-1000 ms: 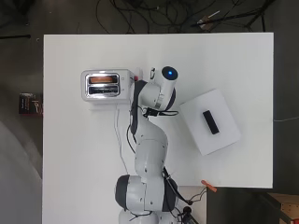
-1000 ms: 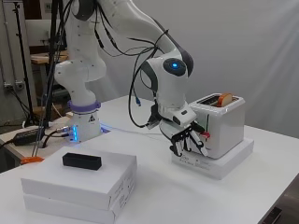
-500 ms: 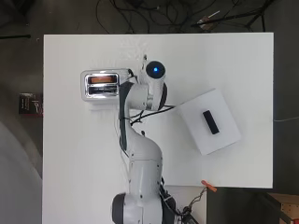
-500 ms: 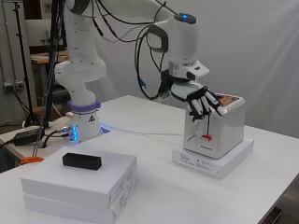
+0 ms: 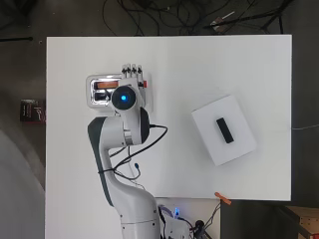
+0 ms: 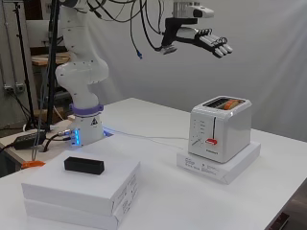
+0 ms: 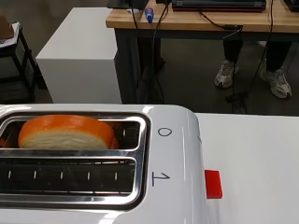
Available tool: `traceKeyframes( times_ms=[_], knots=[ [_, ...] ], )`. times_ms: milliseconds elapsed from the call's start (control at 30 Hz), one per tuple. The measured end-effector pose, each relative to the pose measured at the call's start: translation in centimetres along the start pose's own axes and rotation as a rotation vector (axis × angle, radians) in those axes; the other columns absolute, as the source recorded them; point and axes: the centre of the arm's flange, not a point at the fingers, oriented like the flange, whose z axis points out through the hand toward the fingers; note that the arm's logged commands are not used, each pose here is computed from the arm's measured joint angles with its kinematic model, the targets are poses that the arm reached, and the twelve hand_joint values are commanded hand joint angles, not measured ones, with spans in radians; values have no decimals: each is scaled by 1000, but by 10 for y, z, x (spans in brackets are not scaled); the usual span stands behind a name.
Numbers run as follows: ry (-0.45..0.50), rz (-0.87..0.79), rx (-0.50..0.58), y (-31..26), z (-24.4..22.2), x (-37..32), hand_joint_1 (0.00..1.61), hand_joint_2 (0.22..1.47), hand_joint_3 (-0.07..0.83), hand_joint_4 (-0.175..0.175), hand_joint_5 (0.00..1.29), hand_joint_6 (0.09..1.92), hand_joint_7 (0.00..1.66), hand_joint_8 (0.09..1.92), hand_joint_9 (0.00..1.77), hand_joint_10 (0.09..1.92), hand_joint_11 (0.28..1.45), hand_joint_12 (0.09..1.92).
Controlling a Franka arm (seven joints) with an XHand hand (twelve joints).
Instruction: Teleoperate dual arm-hand system to toast a bread
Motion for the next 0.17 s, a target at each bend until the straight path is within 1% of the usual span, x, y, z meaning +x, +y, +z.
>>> traceKeyframes(
  times_ms=[167],
  knots=[
    [-2,3,0,-18,-2,0,0,1060,9,6,267,87,243,87,261,87,355,87]
  ],
)
